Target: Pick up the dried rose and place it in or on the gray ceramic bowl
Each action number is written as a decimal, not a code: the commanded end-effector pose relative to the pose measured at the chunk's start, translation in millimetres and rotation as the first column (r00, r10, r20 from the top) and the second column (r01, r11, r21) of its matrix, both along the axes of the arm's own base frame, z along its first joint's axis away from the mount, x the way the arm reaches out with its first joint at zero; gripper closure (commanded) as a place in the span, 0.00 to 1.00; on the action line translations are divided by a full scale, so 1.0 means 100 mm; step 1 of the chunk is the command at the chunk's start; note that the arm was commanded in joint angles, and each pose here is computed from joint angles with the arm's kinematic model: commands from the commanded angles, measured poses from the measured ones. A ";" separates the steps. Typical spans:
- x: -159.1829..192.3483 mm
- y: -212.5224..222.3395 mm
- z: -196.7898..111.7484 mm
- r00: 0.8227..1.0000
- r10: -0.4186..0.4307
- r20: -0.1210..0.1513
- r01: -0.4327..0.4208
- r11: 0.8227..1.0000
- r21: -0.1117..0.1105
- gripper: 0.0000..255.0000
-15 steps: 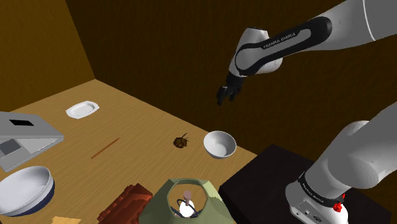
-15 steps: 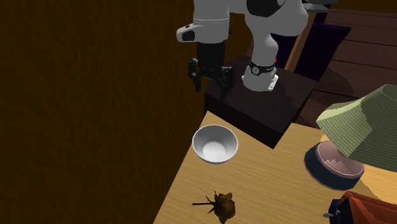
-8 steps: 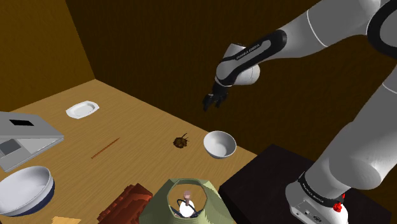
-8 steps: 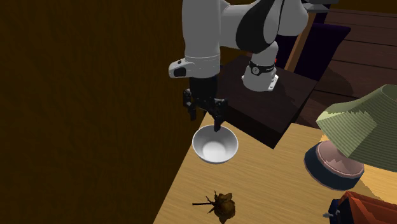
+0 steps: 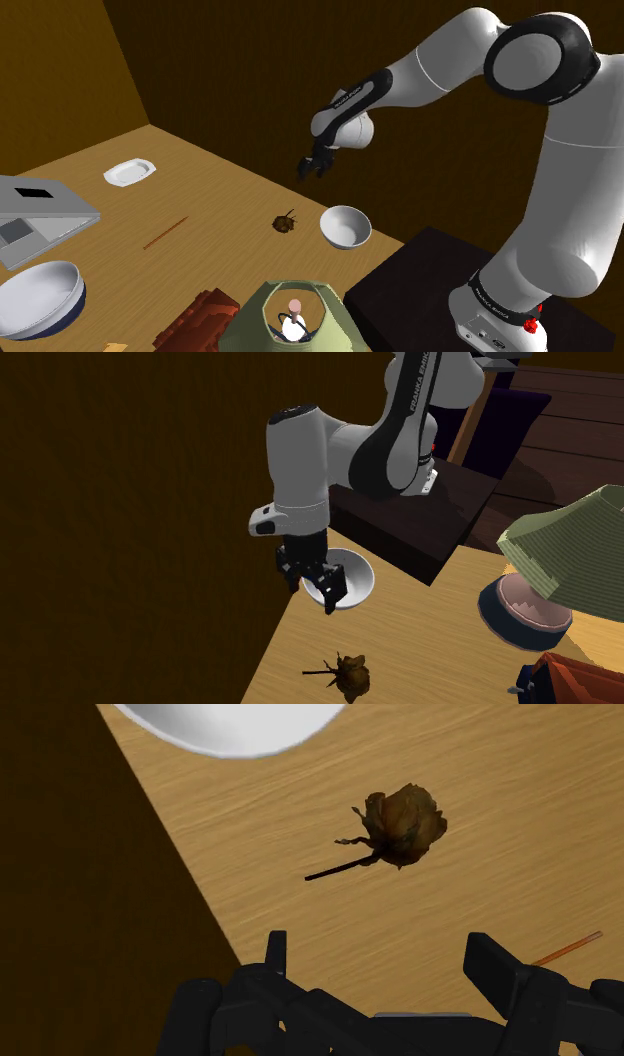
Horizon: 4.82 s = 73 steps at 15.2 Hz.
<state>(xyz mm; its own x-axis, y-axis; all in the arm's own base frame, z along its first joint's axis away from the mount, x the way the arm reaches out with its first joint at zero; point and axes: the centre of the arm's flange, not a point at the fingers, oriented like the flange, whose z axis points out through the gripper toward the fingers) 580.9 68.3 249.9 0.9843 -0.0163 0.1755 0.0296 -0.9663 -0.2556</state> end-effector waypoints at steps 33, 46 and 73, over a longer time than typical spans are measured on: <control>0.57 0.52 -0.93 0.999 0.027 0.026 -0.027 1.000 0.015 0.00; -0.18 1.58 -1.31 0.941 0.340 0.000 -0.322 0.891 -0.321 0.00; -0.15 1.58 -1.17 0.941 0.340 0.000 -0.322 0.891 -0.321 1.00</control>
<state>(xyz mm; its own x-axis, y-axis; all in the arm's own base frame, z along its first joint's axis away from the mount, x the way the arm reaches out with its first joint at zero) 566.3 226.7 126.2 0.9119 0.3729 0.1716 0.3667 -0.9279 0.0678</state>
